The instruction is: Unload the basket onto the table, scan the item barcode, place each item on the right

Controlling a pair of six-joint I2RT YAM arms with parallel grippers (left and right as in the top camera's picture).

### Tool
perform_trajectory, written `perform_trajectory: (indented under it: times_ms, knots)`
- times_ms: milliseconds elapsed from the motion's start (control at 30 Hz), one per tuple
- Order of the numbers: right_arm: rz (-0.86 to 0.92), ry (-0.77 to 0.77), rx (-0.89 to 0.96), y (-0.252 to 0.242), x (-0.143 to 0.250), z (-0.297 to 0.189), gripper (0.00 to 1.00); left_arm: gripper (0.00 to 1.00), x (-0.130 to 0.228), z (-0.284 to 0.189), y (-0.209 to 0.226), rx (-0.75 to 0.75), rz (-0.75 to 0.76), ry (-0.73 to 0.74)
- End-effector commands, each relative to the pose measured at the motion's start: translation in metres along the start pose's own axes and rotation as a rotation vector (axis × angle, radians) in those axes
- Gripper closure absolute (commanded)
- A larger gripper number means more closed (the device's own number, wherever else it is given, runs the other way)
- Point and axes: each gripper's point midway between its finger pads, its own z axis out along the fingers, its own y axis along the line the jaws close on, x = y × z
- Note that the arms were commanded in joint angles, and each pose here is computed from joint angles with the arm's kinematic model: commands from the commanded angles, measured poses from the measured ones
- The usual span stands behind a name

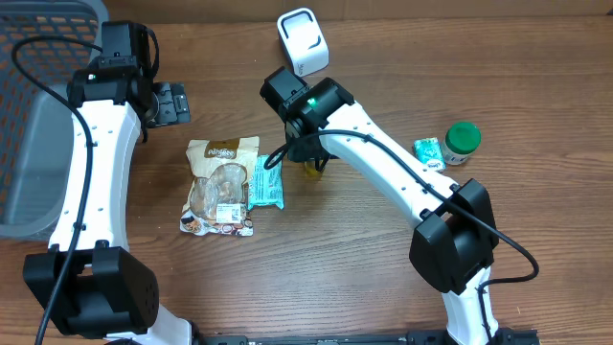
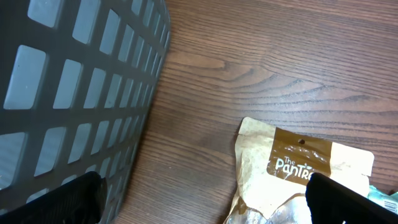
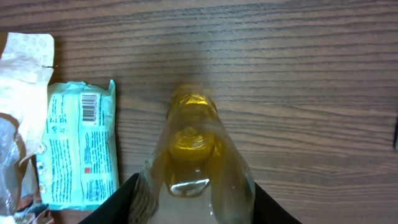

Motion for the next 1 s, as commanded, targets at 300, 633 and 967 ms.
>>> perform_trajectory:
  times_ms: [300,633,967]
  knots:
    - [0.009,-0.031,-0.007,-0.002,-0.003,-0.007,0.35,0.00,-0.009,-0.009,0.005,0.002,-0.001,-0.032]
    - [0.028,-0.070,-0.029,0.000,-0.015,-0.007,0.08,0.01,-0.009,-0.009,0.005,0.002,-0.001,-0.032]
    - [0.028,-0.073,-0.027,0.000,-0.015,-0.007,0.21,0.01,-0.009,-0.009,0.005,0.002,-0.001,-0.032]
